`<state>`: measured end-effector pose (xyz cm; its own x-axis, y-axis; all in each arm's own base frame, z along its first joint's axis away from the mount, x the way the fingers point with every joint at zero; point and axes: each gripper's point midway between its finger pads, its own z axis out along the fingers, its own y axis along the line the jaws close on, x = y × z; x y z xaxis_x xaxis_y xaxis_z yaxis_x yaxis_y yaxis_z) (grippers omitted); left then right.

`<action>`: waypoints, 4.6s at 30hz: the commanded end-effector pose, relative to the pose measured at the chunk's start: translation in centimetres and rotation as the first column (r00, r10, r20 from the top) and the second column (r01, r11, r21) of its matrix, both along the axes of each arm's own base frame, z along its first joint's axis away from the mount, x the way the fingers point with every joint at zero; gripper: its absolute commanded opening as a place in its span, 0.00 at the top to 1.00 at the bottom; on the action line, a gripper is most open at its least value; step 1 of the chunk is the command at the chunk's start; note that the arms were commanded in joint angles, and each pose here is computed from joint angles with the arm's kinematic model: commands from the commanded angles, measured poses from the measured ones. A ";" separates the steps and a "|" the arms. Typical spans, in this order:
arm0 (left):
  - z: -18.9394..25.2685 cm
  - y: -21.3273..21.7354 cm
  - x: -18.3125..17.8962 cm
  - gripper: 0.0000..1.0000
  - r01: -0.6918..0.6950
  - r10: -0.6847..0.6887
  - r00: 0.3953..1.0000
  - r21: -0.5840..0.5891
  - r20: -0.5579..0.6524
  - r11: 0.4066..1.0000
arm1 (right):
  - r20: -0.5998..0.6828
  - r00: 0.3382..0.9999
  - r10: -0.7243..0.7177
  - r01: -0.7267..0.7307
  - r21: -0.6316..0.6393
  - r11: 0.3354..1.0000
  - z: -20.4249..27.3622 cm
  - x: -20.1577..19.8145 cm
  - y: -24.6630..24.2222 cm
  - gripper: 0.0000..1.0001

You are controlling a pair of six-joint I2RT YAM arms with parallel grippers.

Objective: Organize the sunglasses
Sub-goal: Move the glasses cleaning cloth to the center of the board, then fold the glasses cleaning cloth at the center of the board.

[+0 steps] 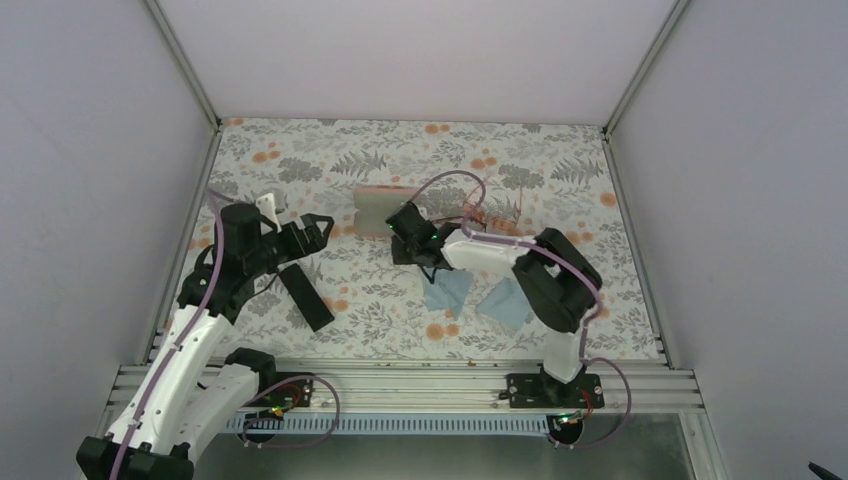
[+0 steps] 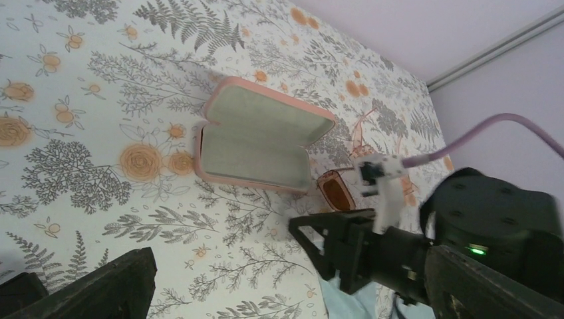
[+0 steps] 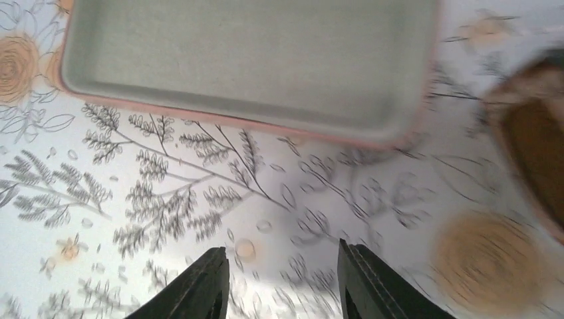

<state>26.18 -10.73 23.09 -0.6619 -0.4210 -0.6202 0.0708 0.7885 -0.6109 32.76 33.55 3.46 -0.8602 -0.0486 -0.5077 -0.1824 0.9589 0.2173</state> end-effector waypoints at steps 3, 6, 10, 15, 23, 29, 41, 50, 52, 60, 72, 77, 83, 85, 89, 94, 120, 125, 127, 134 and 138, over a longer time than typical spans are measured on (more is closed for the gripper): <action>-0.1 -1.0 0.1 0.00 0.044 -0.044 0.999 -0.044 0.015 0.998 | 0.006 0.999 -0.044 0.044 -0.097 0.994 2.7 -2.9 -4.8 0.61; -0.5 -1.5 -0.2 0.00 0.068 -0.068 0.998 -0.069 0.011 0.995 | -0.045 0.999 0.018 -0.024 -0.137 0.990 2.5 -5.4 -5.2 0.68; -1.1 -1.6 -0.2 0.01 0.070 -0.070 0.998 -0.079 0.001 0.994 | -0.121 0.988 0.096 -0.118 -0.189 0.975 1.3 -8.7 -4.7 0.68; -1.5 -1.9 -0.2 0.02 0.074 -0.075 0.997 -0.099 -0.006 0.992 | -0.135 0.990 0.039 -0.074 -0.267 0.961 -0.6 -9.1 -5.5 0.71; -1.5 -1.7 -0.4 0.02 0.070 -0.071 0.997 -0.090 -0.007 0.993 | -0.151 0.988 -0.032 -0.020 -0.334 0.942 -2.0 -9.5 -7.1 0.71; -1.6 -1.7 -0.4 0.02 0.069 -0.070 0.998 -0.093 -0.009 0.993 | -0.202 0.979 -0.027 -0.044 -0.341 0.939 -3.7 -10.4 -7.3 0.87; -1.3 -1.6 -0.6 0.01 0.069 -0.069 0.998 -0.088 0.001 0.994 | -0.251 0.949 0.189 -0.188 0.031 0.982 0.5 -11.8 -0.3 0.96; -1.6 -1.6 -0.5 0.01 0.064 -0.065 0.998 -0.089 -0.007 0.994 | -0.279 0.903 0.327 -0.252 0.272 0.929 1.8 -13.6 5.7 0.96; -1.6 -1.6 -0.4 0.01 0.066 -0.067 0.998 -0.090 -0.006 0.994 | -0.271 0.874 0.404 -0.303 0.348 0.887 2.4 -14.4 7.4 0.96; -2.4 -2.3 -0.3 0.01 0.097 -0.101 0.995 -0.106 -0.027 0.990 | -0.155 0.923 0.352 -0.291 0.317 0.903 5.3 -13.2 5.3 0.56; -6.3 -6.3 -0.7 0.30 0.190 -0.211 0.970 -0.164 -0.120 0.968 | -0.296 0.936 0.192 -0.170 0.099 0.980 -0.4 -16.2 -3.1 0.86; -8.8 -8.5 -1.0 0.39 0.229 -0.254 0.950 -0.149 -0.180 0.962 | -0.354 0.922 0.155 -0.144 0.058 0.988 -2.5 -17.4 -4.8 0.89; -11.4 -10.5 -1.6 0.42 0.271 -0.296 0.927 -0.132 -0.232 0.953 | -0.411 0.906 0.099 -0.101 0.018 0.995 -3.7 -19.5 -7.9 0.88; -12.1 -10.9 -1.7 0.42 0.276 -0.299 0.921 -0.123 -0.250 0.953 | -0.428 0.898 0.104 -0.100 0.031 0.994 -3.6 -20.2 -8.4 0.88; -13.6 -10.1 -1.1 0.41 0.212 -0.208 0.934 -0.018 -0.292 0.977 | -0.383 0.909 0.166 -0.134 0.107 0.985 -1.2 -19.8 -7.1 0.82; -14.4 -10.5 -1.0 0.36 0.229 -0.200 0.931 0.062 -0.305 0.972 | -0.188 0.973 0.136 -0.117 0.108 0.987 3.7 -15.1 -5.3 0.61; -20.1 -13.3 -2.6 0.56 0.364 -0.236 0.839 0.183 -0.489 0.913 | -0.139 0.988 0.067 -0.091 -0.177 0.980 -2.0 -7.8 -8.3 0.76; -21.2 -13.1 -3.2 0.57 0.373 -0.215 0.821 0.211 -0.528 0.904 | -0.151 0.985 0.078 -0.105 -0.180 0.978 -2.7 -8.0 -8.3 0.76; -21.4 -13.3 -3.4 0.57 0.381 -0.223 0.818 0.209 -0.531 0.900 | -0.155 0.985 0.075 -0.104 -0.189 0.976 -3.0 -8.0 -8.4 0.77; -21.9 -13.4 -3.3 0.65 0.373 -0.211 0.818 0.215 -0.535 0.903 | -0.163 0.982 0.091 -0.120 -0.179 0.976 -3.0 -8.3 -8.2 0.79; -22.1 -12.4 -2.8 0.66 0.330 -0.148 0.836 0.268 -0.529 0.905 | -0.173 0.980 0.101 -0.131 -0.171 0.976 -3.2 -8.4 -8.0 0.79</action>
